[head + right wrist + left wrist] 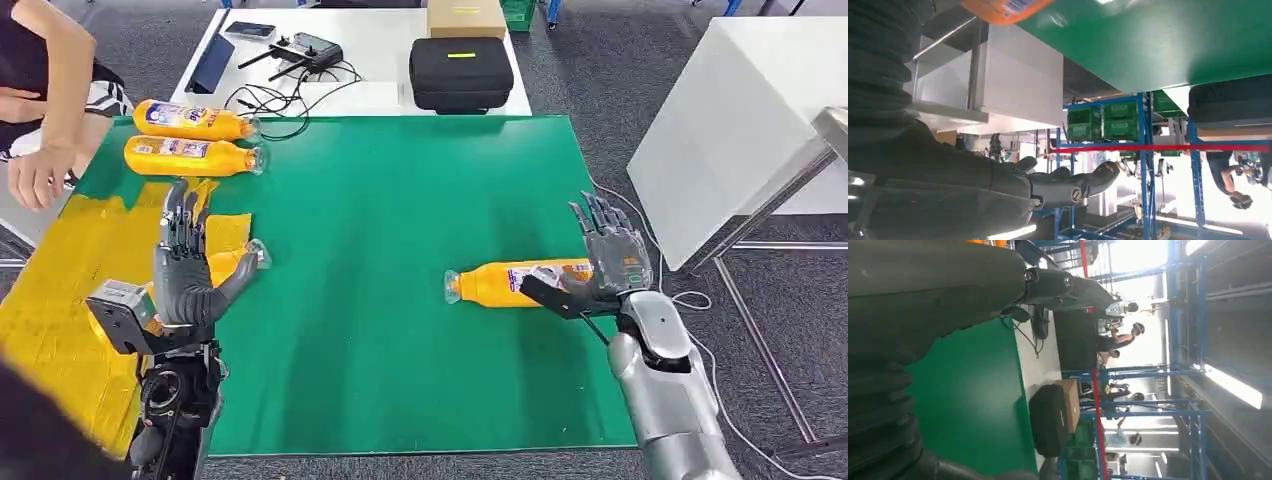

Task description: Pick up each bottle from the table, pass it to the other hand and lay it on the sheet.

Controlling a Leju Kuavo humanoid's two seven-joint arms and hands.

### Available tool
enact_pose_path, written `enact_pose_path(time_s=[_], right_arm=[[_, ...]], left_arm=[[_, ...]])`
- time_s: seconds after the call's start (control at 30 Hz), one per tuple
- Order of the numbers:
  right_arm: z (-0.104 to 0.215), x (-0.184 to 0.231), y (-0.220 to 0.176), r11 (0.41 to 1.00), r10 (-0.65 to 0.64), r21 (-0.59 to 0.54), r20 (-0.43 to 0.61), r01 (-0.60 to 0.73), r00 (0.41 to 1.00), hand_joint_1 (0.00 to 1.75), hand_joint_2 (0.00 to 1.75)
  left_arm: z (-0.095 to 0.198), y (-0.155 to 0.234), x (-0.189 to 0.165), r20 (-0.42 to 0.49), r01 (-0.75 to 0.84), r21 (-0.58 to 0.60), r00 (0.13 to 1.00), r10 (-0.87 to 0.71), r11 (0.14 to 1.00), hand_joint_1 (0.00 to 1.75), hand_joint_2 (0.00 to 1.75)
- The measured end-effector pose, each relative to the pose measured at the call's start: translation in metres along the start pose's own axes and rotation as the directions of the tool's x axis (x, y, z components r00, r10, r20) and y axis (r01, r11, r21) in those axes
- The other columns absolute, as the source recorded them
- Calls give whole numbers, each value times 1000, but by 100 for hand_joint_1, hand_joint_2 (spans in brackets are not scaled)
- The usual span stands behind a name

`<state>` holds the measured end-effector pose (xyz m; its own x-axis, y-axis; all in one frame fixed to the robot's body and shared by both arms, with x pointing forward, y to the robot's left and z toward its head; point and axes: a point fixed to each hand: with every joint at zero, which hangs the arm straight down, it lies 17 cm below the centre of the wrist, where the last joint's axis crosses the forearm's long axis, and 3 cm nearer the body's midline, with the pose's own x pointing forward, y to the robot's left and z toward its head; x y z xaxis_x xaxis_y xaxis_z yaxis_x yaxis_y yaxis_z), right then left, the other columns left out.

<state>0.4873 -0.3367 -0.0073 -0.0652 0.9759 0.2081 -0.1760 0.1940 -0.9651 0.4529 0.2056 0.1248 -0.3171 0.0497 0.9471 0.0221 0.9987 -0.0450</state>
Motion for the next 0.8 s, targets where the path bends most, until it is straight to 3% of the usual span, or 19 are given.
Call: enact_pose_path(time_s=[0.27, 0.47, 0.8], right_arm=[[-23, 20, 18, 991, -31, 132, 1, 31, 1000, 0, 175], [-22, 26, 46, 948, -55, 312, -37, 63, 998, 0, 175], [-24, 26, 51, 918, -46, 391, -60, 65, 997, 0, 175]], left_arm=[[-6, -8, 7, 15, -26, -9, 1000, 26, 1000, 0, 175], [-13, -8, 11, 26, -35, -1, 999, 35, 999, 0, 175], [-16, -8, 11, 24, -36, -1, 999, 36, 999, 0, 175]])
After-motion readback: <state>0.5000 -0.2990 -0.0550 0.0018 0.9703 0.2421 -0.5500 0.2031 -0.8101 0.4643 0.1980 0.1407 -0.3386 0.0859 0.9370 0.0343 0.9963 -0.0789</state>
